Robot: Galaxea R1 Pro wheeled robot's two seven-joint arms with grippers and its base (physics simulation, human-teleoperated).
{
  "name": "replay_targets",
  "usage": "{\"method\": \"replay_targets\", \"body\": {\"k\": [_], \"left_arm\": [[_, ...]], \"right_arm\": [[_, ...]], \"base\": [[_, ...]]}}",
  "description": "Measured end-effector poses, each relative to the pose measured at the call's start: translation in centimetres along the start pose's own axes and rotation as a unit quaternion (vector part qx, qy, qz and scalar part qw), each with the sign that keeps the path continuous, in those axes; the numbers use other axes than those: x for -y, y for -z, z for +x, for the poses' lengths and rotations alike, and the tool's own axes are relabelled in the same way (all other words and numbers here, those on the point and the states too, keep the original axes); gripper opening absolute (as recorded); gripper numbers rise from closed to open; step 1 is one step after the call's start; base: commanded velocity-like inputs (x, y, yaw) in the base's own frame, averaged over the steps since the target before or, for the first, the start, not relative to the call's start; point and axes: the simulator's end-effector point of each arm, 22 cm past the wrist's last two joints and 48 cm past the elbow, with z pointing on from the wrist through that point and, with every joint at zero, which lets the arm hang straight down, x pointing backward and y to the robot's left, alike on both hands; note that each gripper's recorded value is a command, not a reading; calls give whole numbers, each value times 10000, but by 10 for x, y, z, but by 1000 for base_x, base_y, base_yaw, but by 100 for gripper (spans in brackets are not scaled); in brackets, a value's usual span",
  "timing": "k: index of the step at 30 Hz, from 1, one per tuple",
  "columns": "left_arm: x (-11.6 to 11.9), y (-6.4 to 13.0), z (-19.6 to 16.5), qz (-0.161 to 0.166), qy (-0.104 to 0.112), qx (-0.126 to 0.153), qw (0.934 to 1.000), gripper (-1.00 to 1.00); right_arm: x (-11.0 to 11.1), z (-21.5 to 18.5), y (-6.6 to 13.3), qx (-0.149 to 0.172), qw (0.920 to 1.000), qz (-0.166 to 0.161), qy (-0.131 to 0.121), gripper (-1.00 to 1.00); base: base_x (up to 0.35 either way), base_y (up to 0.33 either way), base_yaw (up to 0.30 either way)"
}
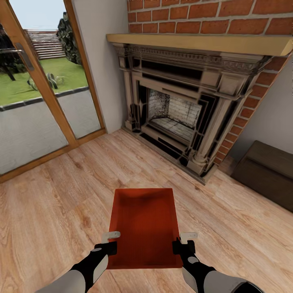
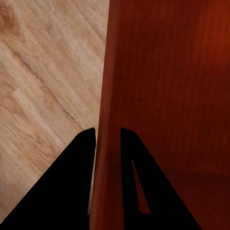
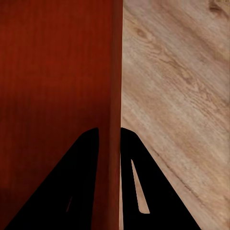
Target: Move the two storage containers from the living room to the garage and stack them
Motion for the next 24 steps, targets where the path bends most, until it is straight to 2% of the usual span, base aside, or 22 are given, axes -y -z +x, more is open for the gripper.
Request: {"method": "replay_targets", "body": {"k": [24], "left_arm": [[2,10,-19,20,9,191,9998,-100]], "right_arm": [[1,-21,6,192,9998,11,-4,-100]], "base": [[0,0,0]]}}
